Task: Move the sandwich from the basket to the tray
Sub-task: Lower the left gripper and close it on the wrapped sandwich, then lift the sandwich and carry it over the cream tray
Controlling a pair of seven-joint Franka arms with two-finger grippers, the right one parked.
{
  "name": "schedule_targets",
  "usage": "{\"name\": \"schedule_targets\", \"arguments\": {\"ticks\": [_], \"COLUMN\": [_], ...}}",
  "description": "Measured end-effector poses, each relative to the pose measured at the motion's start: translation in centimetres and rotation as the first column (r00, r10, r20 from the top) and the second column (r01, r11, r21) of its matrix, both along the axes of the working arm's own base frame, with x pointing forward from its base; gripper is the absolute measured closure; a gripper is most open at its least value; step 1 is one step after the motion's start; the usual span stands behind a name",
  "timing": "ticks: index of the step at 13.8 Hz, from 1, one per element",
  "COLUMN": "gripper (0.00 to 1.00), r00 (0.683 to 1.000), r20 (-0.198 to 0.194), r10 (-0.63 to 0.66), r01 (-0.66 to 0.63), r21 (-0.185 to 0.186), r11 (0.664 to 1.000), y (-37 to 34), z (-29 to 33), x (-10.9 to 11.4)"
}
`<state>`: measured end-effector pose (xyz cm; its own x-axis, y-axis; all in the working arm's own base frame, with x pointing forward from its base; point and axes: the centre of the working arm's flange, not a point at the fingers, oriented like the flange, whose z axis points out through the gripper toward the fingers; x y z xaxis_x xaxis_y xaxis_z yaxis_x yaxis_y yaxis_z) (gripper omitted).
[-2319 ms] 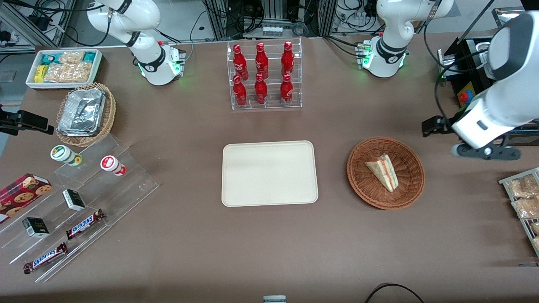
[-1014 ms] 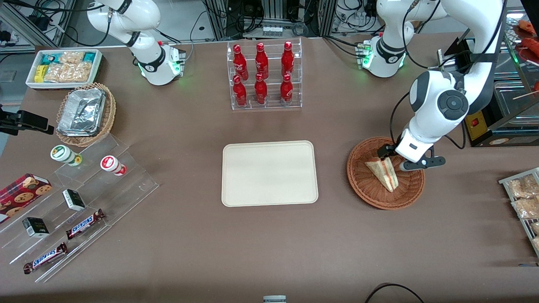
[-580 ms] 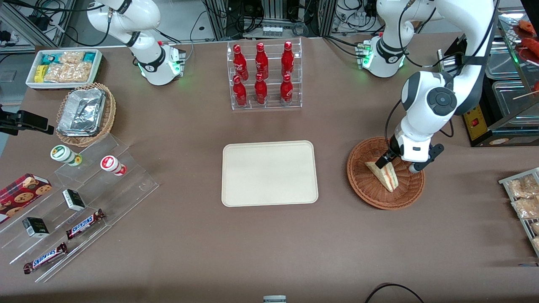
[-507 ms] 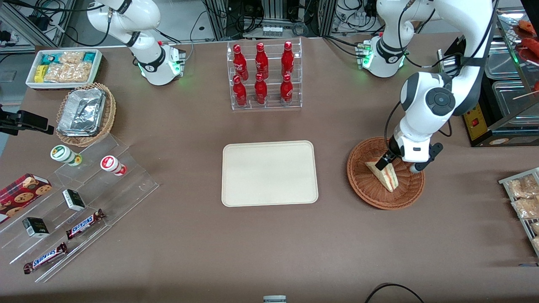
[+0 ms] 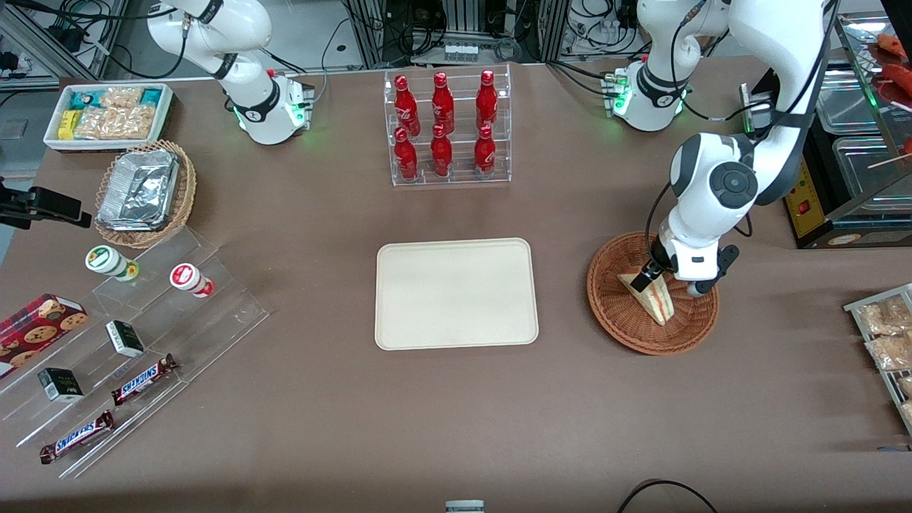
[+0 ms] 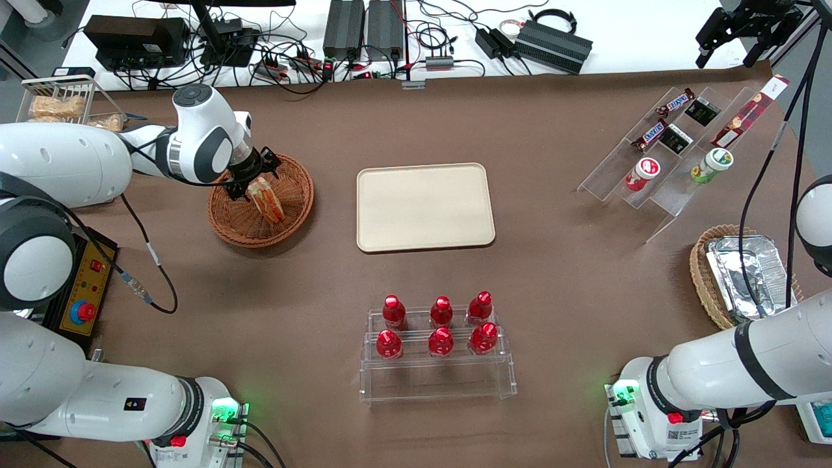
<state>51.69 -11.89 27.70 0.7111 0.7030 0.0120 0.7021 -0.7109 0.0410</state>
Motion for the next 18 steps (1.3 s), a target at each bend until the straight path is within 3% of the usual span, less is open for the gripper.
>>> {"name": "schedule_targets", "arguments": {"ticks": [5,7,8,12,18], "gripper": [0.00,0.07,0.14,0.59,0.81], "r00": [1.000,0.999,0.999,0.997,0.974], "r20": [-0.025,-0.036,-0.039,-0.057,-0.135], "r10": [0.002,0.002,0.002,-0.044,-0.180], "r01": [-0.002,-0.002,-0.002,0.045,0.186], "r21": [0.000,0.002,0.002,0.014,0.035], "r11": [1.000,1.000,1.000,0.999,0.982], "y": [0.0,0.0,0.0,0.0,-3.5], "z": [-2.6,-3.2,-3.3,-2.9,7.6], "x": [-0.1,-0.2,-0.2,-0.1,5.0]}}
